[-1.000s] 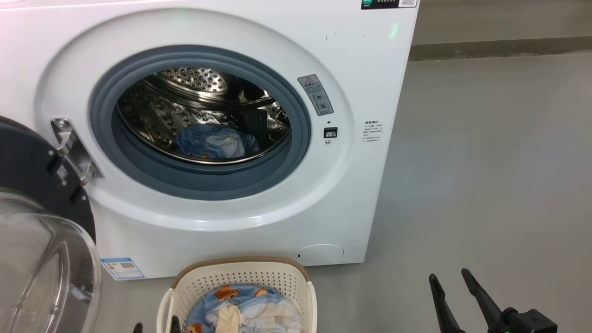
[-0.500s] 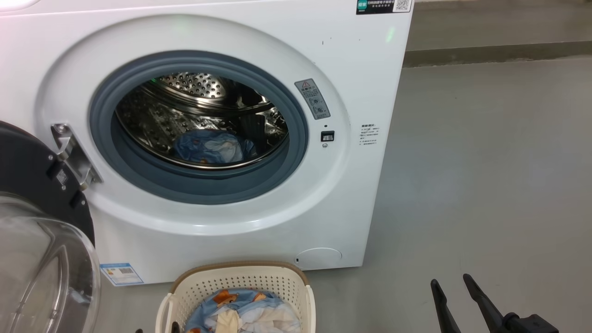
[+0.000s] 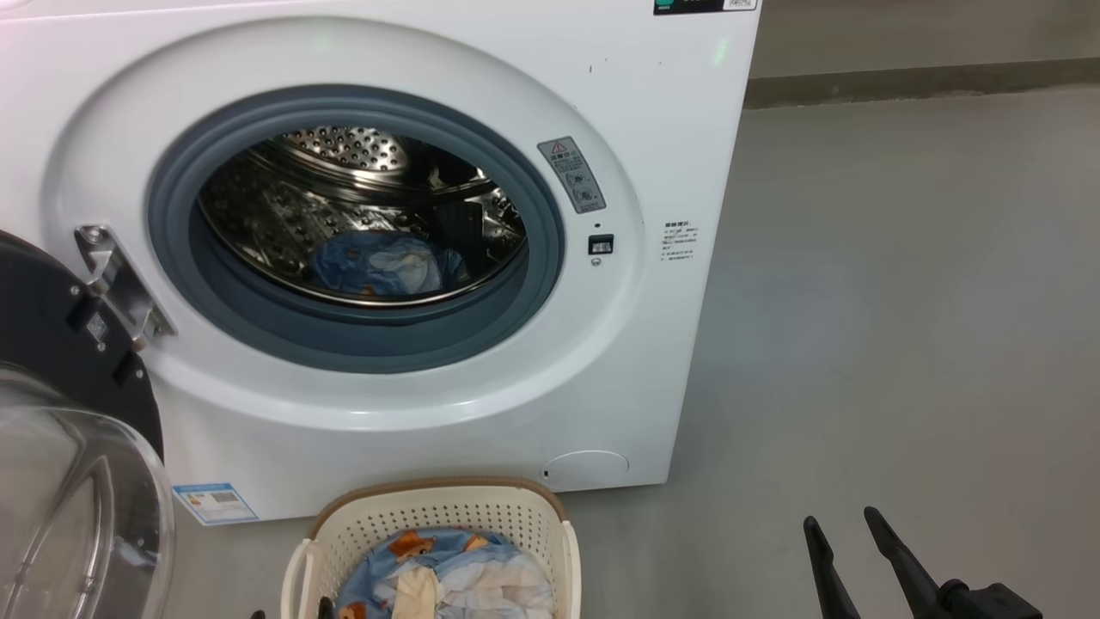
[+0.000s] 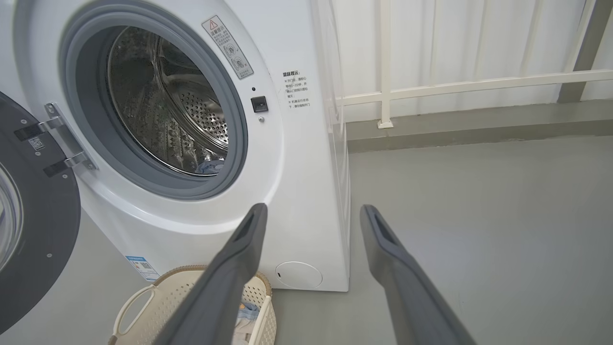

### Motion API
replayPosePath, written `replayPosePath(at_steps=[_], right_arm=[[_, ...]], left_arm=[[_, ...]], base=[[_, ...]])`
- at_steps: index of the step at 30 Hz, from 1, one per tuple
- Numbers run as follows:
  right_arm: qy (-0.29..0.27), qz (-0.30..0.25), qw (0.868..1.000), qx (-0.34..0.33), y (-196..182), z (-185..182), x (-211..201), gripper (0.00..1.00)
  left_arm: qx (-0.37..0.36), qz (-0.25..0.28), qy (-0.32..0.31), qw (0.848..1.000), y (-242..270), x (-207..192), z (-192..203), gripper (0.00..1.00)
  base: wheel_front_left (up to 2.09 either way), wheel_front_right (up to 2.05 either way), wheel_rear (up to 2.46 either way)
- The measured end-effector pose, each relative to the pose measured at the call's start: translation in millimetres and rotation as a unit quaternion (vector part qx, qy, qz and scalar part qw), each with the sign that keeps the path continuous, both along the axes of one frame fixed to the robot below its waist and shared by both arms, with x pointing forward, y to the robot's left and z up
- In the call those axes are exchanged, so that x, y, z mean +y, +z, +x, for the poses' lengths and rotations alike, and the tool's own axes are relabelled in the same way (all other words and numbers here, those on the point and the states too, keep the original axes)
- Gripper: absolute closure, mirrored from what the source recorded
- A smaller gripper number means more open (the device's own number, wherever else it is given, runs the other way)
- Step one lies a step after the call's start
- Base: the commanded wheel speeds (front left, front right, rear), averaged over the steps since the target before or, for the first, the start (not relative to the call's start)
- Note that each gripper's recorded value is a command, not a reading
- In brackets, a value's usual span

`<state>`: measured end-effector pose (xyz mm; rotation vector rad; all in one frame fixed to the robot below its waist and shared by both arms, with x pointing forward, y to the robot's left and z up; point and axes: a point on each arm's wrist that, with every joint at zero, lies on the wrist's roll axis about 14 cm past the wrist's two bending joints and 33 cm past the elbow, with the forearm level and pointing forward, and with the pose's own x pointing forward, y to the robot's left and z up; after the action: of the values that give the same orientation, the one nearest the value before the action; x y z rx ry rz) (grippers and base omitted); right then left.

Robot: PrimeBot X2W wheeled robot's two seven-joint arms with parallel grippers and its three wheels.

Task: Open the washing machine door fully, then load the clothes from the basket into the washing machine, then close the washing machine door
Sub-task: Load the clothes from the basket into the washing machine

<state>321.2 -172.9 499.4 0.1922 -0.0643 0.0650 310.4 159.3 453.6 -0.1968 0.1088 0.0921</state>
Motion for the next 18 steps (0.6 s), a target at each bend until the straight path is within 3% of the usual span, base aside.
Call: replayPosePath(at_steps=[10, 18], right_arm=[[-0.006, 0.002, 1.0, 0.021, -11.7, 2.3, -2.1, 0.0], [-0.013, 0.002, 0.999, 0.03, -17.1, 23.3, -5.8, 0.0]], left_arm=[[0.033, -0.012, -0.025, 0.999, -19.7, -13.1, 4.6, 0.0], [0.053, -0.02, -0.085, 0.995, -37.1, -38.3, 38.3, 0.0]], base=[[0.0, 0.0, 0.0], [0.0, 0.0, 0.0]])
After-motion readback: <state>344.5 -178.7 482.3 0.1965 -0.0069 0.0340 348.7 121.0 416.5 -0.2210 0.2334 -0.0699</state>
